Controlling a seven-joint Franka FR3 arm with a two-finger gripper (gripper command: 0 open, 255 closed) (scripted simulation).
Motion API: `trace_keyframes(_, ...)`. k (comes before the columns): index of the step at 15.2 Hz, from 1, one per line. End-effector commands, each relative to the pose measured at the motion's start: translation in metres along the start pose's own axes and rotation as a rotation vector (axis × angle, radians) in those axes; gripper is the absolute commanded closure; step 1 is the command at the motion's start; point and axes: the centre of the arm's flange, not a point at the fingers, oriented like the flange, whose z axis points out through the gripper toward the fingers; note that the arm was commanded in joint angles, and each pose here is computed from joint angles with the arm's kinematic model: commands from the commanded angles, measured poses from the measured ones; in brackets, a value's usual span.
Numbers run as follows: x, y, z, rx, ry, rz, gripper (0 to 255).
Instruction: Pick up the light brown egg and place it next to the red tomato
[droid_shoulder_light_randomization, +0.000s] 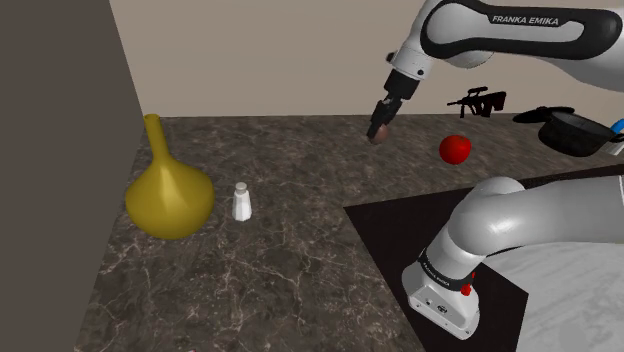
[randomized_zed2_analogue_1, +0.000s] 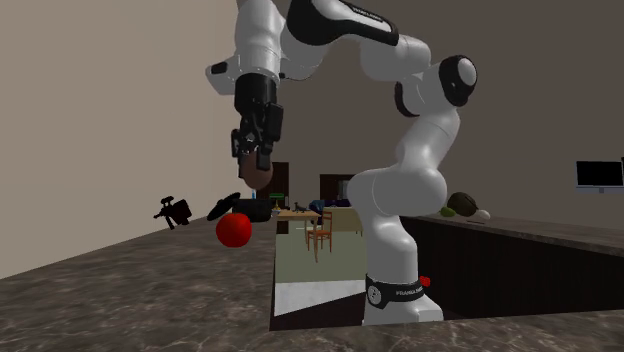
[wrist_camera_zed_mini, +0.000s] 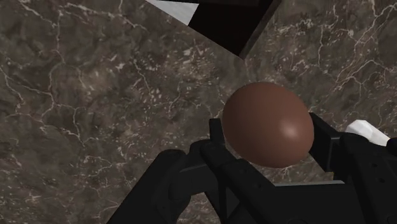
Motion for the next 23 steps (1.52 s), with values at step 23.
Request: trace_keyframes(23, -0.147, 0.272, -0.067, 0.000, -0.001, -0.001, 255)
